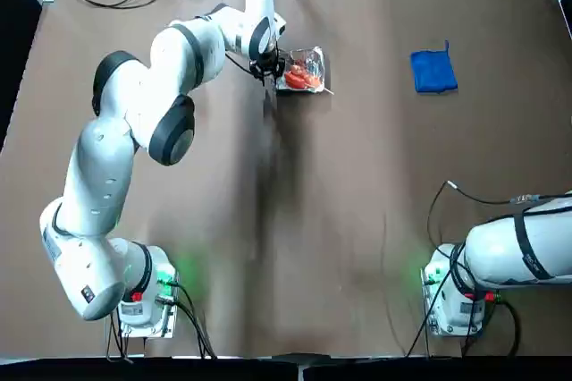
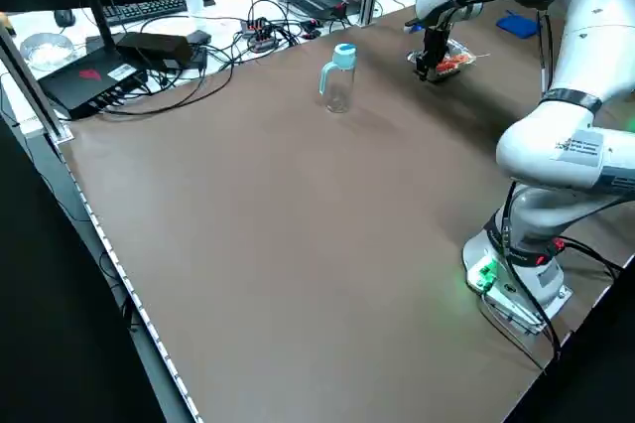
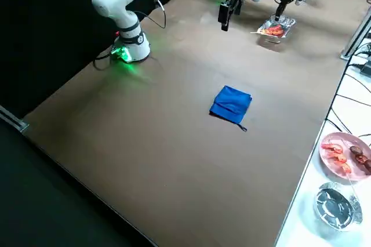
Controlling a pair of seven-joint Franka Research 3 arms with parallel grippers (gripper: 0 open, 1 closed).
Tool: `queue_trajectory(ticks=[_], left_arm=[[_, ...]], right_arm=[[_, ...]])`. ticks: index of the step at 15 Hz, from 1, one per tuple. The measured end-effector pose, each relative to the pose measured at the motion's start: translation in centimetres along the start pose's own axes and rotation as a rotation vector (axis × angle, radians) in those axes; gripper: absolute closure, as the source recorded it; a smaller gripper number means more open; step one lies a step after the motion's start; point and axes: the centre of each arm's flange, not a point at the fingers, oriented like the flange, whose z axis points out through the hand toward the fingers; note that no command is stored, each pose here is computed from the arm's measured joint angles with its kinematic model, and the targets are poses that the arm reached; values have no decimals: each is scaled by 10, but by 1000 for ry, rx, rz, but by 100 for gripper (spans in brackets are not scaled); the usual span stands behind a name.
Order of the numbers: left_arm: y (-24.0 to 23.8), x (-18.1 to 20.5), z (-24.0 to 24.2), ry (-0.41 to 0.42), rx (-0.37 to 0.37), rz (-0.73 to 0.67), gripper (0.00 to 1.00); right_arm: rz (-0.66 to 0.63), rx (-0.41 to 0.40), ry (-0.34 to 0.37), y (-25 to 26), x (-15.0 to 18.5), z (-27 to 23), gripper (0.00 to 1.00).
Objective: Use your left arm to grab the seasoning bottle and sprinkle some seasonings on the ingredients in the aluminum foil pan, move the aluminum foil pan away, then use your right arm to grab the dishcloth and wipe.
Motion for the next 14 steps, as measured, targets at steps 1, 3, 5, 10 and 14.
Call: queue_trajectory(ticks=[1, 3, 5, 10, 14], left_arm=[[1, -1, 0, -1, -1, -11, 58], [3, -2, 0, -2, -2, -26, 76], [5, -3, 0, -2, -6, -29, 93], [4, 2, -6, -1, -28, -49, 99], [11, 2, -35, 12, -82, -60, 99]], right_arm=[[0, 0, 0, 0, 0, 0, 0], [0, 0, 0, 0, 0, 0, 0], [0, 0, 0, 0, 0, 0, 0], [0, 0, 0, 0, 0, 0, 0], [-2, 0, 0, -1, 0, 0, 0]])
